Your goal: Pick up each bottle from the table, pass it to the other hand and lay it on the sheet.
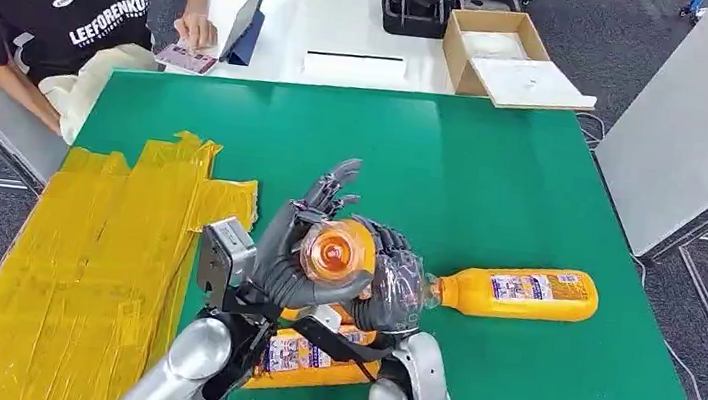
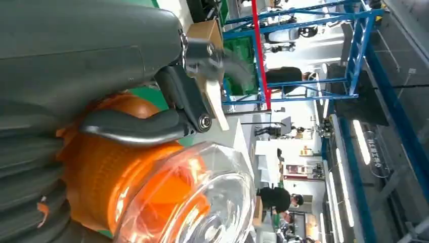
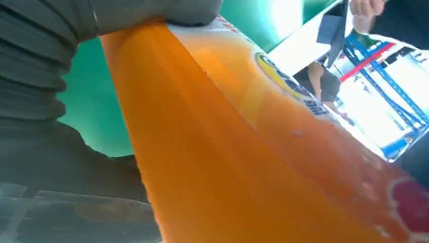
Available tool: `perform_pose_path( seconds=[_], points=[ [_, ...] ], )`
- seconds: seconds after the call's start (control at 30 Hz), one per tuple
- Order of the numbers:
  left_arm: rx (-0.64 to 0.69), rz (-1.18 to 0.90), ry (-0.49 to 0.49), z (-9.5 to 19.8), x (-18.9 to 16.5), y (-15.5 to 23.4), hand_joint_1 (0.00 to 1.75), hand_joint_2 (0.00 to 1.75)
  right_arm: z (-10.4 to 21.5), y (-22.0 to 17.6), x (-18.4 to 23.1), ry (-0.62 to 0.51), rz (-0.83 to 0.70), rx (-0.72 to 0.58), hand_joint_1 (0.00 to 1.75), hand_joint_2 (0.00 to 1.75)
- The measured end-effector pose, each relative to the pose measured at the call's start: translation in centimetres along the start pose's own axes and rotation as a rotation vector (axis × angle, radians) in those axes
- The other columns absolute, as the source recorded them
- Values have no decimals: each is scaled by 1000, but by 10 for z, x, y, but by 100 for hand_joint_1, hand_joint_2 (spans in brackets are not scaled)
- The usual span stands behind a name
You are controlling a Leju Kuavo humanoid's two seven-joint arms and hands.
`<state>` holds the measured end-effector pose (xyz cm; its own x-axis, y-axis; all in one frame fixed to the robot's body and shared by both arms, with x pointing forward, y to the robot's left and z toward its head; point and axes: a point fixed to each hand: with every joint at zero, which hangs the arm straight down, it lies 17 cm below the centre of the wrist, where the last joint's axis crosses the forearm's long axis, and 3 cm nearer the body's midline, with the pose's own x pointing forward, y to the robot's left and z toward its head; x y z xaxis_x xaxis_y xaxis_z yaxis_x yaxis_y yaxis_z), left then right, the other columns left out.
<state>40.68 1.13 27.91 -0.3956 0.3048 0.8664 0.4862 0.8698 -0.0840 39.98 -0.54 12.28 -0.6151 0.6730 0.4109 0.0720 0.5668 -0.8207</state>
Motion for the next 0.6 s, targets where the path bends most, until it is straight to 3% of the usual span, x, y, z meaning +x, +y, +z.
perform_pose_path(
  seconds=[0.1,0.13,0.17,0.6],
  points=[
    [8,4,-7,-1,2,1,175,175,1,-3,-2,2,5,-10,175,175],
    [10,8,-9,-1,2,2,136,175,2,-4,-2,1,7,-12,175,175],
    [12,10,-11,-1,2,2,2,175,3,-5,-2,3,6,-16,175,175],
    [24,31,-18,-1,4,4,0,175,12,-13,-5,36,-8,-45,175,175]
  ],
)
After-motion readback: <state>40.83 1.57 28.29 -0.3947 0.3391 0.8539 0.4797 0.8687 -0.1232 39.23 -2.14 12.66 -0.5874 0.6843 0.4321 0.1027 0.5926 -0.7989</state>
